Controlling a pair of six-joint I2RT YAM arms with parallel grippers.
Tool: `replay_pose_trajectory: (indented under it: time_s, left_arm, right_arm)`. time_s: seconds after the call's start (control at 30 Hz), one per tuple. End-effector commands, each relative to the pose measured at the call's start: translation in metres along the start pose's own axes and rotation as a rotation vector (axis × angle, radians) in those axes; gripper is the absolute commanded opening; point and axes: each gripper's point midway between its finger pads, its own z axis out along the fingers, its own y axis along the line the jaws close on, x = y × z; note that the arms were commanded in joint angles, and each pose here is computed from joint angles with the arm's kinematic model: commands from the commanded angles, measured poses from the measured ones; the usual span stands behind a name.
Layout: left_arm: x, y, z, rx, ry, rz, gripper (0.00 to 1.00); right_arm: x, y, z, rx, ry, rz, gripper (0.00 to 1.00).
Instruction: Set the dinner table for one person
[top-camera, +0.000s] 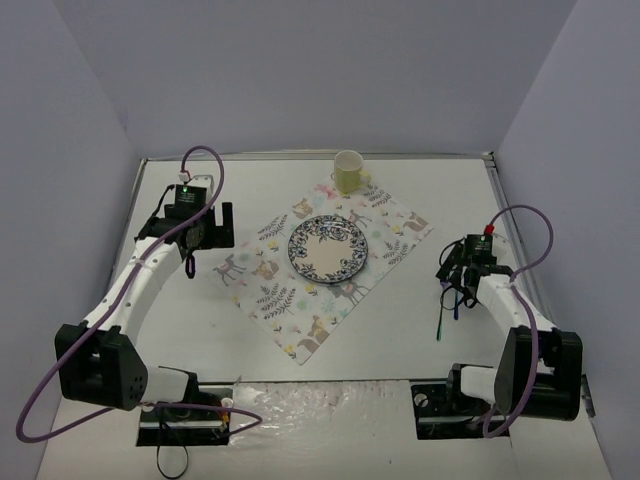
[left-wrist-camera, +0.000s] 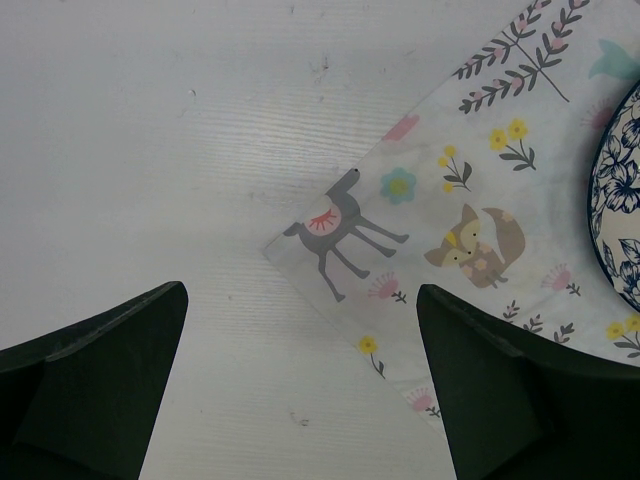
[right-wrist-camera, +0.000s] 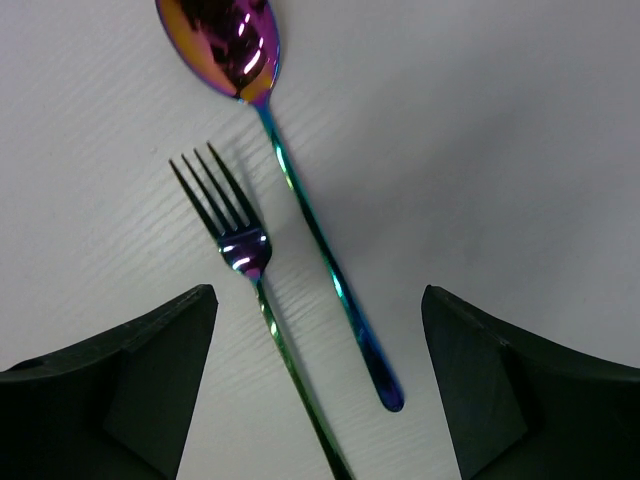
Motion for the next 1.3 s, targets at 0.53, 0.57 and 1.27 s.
replay_pose_trajectory:
  time_s: [0.53, 0.57, 1.27]
  left_arm:
    - [-0.03, -0.003, -0.019, 0.027, -0.107, -0.038, 0.97]
    - [-0.03, -0.003, -0.019, 0.027, -0.106, -0.039, 0.97]
    - [-0.029, -0.001, -0.018, 0.017, -0.105, -0.035, 0.97]
  right_arm:
    - [-0.042, 0.006, 0.037, -0.002, 0.006, -0.049, 0.38]
    - [-0.043, 0.006, 0.038, -0.001, 0.008, -0.05, 0.38]
    - [-0.031, 0.01, 0.06, -0.062, 0.118, -0.101, 0.05]
